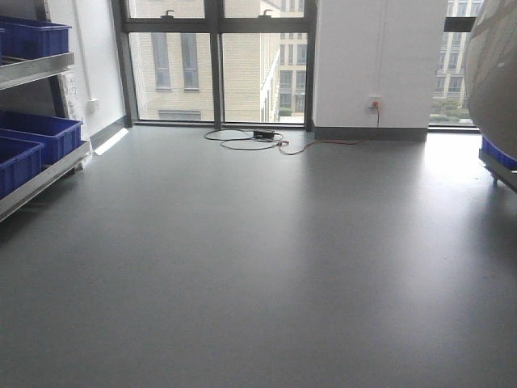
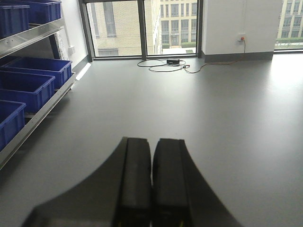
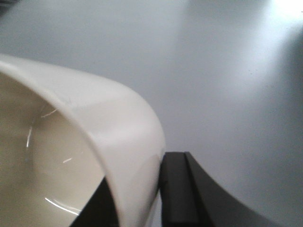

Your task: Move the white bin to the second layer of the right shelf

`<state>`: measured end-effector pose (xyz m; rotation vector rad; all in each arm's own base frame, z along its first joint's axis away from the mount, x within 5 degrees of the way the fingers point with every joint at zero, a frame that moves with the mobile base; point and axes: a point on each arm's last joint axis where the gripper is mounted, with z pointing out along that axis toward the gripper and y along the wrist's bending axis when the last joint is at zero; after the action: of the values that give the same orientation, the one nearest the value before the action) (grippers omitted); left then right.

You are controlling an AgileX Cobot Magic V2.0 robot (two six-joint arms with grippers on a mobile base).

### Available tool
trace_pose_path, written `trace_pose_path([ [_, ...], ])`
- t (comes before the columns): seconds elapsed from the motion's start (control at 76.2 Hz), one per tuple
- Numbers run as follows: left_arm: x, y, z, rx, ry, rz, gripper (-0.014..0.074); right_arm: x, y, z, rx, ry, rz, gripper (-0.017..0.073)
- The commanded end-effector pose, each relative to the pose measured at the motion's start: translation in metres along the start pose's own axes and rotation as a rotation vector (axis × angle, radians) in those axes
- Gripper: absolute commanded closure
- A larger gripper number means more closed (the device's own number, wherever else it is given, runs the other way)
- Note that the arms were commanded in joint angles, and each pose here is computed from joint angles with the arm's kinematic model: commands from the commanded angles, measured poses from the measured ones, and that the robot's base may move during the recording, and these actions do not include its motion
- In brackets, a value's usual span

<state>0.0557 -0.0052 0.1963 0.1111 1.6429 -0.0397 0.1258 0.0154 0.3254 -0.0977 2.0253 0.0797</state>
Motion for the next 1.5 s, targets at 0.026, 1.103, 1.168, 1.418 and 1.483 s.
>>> trace_pose_path([
  [0.026,0.0037,-0.0004,0.0009,0.002,-0.065,-0.003,0.0509,-0.0177,-0.0001,-0.0050,-0.001,-0.121,0.002,0.0504],
  [1.103,0.0037,-0.0004,0.0009,0.002,-0.065,-0.003,0.0509,-0.0175,-0.0001,-0.0050,-0.001,-0.119,0.002,0.0504],
  [1.168,0.0037,-0.0004,0.0009,0.002,-0.065,-0.003,0.0509,-0.0173,-0.0001,-0.0049,-0.001,-0.117,0.002,0.0504],
  [1.418,0.0037,-0.0004,0.0009,0.002,-0.065,-0.003,0.0509,-0.0172,-0.0001,-0.0049,0.000,-0.116,0.002,0.0504],
  [1.483,0.0037,-0.0004,0.0009,0.002,-0.065,-0.003,0.0509,-0.0171,-0.0001,-0.0049,0.000,-0.114,0.002,0.0504],
])
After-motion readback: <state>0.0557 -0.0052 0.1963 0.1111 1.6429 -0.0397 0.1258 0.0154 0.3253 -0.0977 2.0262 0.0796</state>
